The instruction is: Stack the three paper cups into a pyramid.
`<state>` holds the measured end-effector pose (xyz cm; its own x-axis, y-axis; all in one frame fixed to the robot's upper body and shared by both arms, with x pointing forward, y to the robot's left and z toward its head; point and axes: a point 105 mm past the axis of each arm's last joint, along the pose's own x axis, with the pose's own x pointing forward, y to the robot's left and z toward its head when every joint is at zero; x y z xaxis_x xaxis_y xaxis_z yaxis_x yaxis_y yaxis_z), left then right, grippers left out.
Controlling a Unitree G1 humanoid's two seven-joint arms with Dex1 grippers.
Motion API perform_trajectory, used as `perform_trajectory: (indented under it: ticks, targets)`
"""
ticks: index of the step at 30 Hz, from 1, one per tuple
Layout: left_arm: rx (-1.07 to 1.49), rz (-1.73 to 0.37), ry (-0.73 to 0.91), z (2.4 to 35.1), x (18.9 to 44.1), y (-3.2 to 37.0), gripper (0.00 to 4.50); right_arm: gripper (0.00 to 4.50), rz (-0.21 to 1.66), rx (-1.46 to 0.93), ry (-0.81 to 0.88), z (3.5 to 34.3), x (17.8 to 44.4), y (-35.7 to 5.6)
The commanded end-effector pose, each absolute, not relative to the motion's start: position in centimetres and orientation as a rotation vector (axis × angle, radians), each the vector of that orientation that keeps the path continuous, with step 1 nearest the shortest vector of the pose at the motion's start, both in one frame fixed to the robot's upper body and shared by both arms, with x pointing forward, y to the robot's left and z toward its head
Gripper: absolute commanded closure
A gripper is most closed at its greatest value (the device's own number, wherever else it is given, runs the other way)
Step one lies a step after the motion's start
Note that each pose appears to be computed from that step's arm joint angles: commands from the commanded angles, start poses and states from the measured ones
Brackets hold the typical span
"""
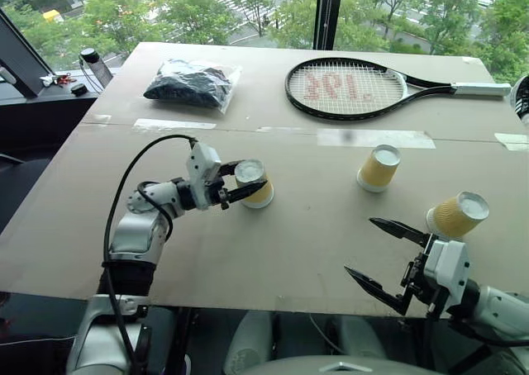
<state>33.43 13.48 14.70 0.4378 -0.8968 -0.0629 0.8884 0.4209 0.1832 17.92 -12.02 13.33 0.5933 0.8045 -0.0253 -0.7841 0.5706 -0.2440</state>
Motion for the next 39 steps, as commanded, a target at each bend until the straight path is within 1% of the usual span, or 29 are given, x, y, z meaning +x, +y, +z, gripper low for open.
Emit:
perform_trajectory:
  ticks: [1, 7, 14, 15, 16, 18, 19, 22, 26, 30, 32, 33, 34, 37, 39]
  targets:
    - [0.239, -1.172, -0.057, 15.1, 34.0, 11.2, 2.17, 0.00, 0.906, -0.267, -0.129, 14.1, 17.5, -12.0]
    - [0.245, -1.269, -0.051, 14.9, 34.7, 7.9, 2.17, 0.00, 0.850, -0.256, -0.123, 14.3, 17.0, -11.4]
    - [0.248, -1.330, -0.007, 14.4, 33.9, 7.6, 2.17, 0.00, 0.799, -0.260, -0.112, 14.1, 17.0, -11.5]
    - [0.248, -1.338, 0.003, 14.3, 33.7, 7.7, 1.16, 0.00, 0.793, -0.259, -0.113, 14.1, 17.1, -11.6]
    - [0.245, -1.339, 0.009, 14.3, 33.6, 7.8, 0.93, 0.00, 0.789, -0.260, -0.112, 14.1, 17.1, -11.6]
    - [0.245, -1.323, 0.003, 14.5, 33.7, 8.1, 0.10, 0.00, 0.778, -0.263, -0.111, 14.2, 17.3, -11.9]
    - [0.247, -1.315, -0.003, 14.6, 33.7, 8.2, 0.03, 0.00, 0.767, -0.264, -0.114, 14.3, 17.5, -12.0]
    - [0.222, -1.287, -0.029, 15.5, 33.5, 8.8, 0.03, 0.00, 0.721, -0.279, -0.137, 14.8, 18.3, -12.6]
    - [0.176, -1.240, -0.062, 17.3, 32.5, 10.7, 0.03, 0.00, 0.597, -0.303, -0.106, 15.1, 19.9, -14.3]
    - [0.162, -1.200, -0.077, 18.5, 30.7, 13.0, 0.03, 0.00, 0.450, -0.336, -0.093, 16.4, 21.6, -16.9]
    - [0.176, -1.150, -0.096, 18.7, 30.2, 13.9, 0.03, 0.00, 0.449, -0.302, -0.091, 17.1, 22.2, -17.7]
    - [0.152, -1.136, -0.123, 18.8, 29.8, 14.3, 0.03, 0.00, 0.416, -0.316, -0.079, 17.4, 22.7, -18.7]
    - [0.139, -1.136, -0.142, 18.9, 29.4, 14.5, 0.03, 0.00, 0.398, -0.323, -0.070, 17.6, 23.1, -19.4]
    - [0.111, -1.209, -0.096, 18.4, 27.7, 14.5, 0.03, 0.00, 0.385, -0.361, -0.053, 18.1, 24.1, -20.6]
    - [0.067, -1.256, -0.078, 18.6, 26.8, 14.2, 0.03, 0.00, 0.366, -0.380, -0.058, 18.4, 24.7, -21.0]
